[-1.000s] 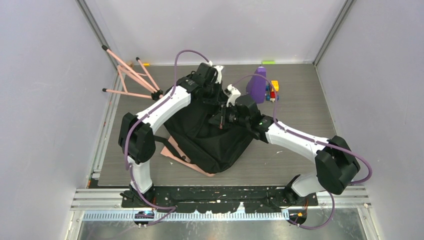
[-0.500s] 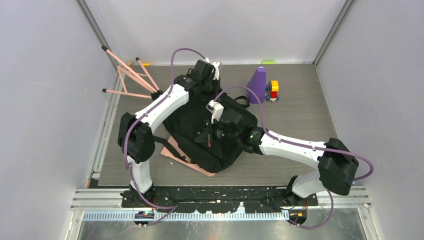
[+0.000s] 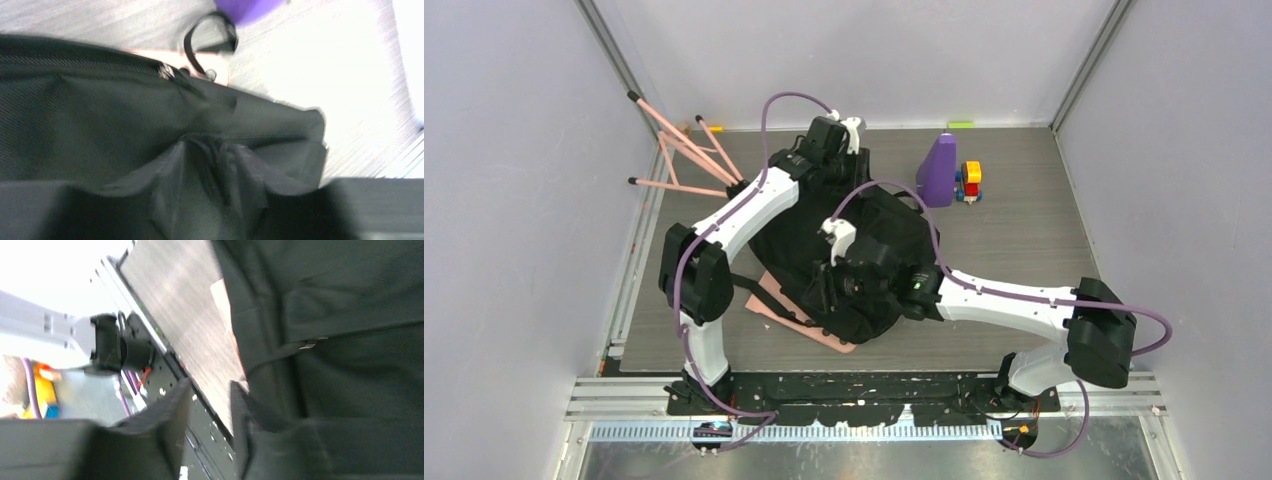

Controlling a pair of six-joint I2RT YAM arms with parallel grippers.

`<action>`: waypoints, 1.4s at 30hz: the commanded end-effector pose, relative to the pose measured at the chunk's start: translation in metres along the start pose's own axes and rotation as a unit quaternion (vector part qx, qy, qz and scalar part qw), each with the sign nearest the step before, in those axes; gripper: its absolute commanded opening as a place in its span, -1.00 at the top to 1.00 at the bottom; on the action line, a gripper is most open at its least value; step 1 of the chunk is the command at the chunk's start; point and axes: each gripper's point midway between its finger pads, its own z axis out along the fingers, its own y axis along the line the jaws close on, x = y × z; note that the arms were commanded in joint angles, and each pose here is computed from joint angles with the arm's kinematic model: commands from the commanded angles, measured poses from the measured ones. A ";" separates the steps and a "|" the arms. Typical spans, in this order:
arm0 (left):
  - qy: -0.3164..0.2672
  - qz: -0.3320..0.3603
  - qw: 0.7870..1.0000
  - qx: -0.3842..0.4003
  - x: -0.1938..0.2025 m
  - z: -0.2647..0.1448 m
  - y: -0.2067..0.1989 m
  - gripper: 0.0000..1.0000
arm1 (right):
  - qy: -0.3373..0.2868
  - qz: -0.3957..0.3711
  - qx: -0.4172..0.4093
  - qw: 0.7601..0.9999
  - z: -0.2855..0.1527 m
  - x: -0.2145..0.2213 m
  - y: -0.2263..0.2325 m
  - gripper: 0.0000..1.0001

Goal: Pack the student bag
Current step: Zip the student bag at the center of the board, then reset both arms

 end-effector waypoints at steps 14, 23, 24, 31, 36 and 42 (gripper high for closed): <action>-0.248 0.037 0.964 -0.084 -0.056 -0.186 0.082 -0.99 | -0.111 -0.015 0.284 0.952 -0.154 -0.118 -0.149 -0.89; -0.258 -0.063 0.924 -0.277 0.021 -0.274 0.185 -0.99 | -0.259 0.090 0.473 0.837 -0.297 -0.127 -0.260 -0.98; -0.256 -0.063 0.919 -0.294 0.027 -0.280 0.188 -0.99 | -0.265 0.091 0.486 0.828 -0.305 -0.123 -0.265 -0.98; -0.318 -0.008 0.896 -0.309 0.044 -0.303 0.178 -0.99 | -0.323 0.042 0.514 0.794 -0.339 -0.125 -0.258 -0.99; -0.340 0.000 0.886 -0.316 0.042 -0.317 0.174 -0.99 | -0.313 0.039 0.517 0.796 -0.336 -0.121 -0.261 -0.99; -0.338 0.003 0.887 -0.313 0.043 -0.315 0.173 -0.99 | -0.314 0.038 0.522 0.792 -0.339 -0.121 -0.261 -0.99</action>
